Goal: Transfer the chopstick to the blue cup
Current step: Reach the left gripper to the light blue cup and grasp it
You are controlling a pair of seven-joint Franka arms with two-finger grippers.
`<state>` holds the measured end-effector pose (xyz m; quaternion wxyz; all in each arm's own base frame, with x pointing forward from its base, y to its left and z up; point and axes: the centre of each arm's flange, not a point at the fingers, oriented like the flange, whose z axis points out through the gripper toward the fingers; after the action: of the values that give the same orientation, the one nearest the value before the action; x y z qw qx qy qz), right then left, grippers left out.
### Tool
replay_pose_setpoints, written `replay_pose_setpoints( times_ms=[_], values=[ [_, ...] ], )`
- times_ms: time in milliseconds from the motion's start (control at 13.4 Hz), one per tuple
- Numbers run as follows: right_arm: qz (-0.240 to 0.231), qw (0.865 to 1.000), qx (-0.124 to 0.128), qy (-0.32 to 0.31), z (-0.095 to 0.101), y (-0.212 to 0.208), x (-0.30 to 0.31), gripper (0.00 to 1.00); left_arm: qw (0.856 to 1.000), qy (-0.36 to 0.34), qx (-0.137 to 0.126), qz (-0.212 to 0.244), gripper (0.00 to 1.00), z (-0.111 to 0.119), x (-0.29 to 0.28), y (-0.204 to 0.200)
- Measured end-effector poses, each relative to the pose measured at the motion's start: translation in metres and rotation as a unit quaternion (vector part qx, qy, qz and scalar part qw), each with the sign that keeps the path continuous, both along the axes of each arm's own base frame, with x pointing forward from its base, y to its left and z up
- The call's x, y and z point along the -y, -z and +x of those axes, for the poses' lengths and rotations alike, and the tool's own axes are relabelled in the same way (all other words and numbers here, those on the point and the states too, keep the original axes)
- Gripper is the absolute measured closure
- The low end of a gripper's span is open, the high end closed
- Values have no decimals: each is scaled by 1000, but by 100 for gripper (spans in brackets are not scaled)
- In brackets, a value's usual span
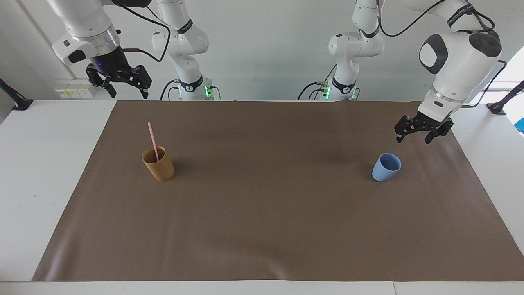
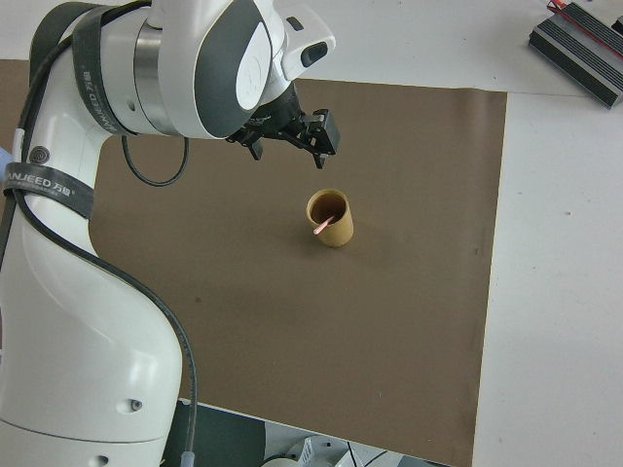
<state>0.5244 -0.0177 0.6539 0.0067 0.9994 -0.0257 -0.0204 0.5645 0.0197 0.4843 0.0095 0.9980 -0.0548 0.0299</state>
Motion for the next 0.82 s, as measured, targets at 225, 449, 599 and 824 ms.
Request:
replay_pose_setpoints(
  times_ms=[225,449,599,824],
  values=[
    [0,1000,0,0,0,0,0,0,1000,-8,-10,-11,0,5,-19,51],
    [0,1000,0,0,0,0,0,0,1000,-12,-19,-17,0,14,-18,91],
    [0,1000,0,0,0,0,0,0,999,-12,-30,-21,0,16,-15,108],
    [0,1000,0,0,0,0,0,0,999,-13,-33,-23,19,14,-13,120]
  ],
)
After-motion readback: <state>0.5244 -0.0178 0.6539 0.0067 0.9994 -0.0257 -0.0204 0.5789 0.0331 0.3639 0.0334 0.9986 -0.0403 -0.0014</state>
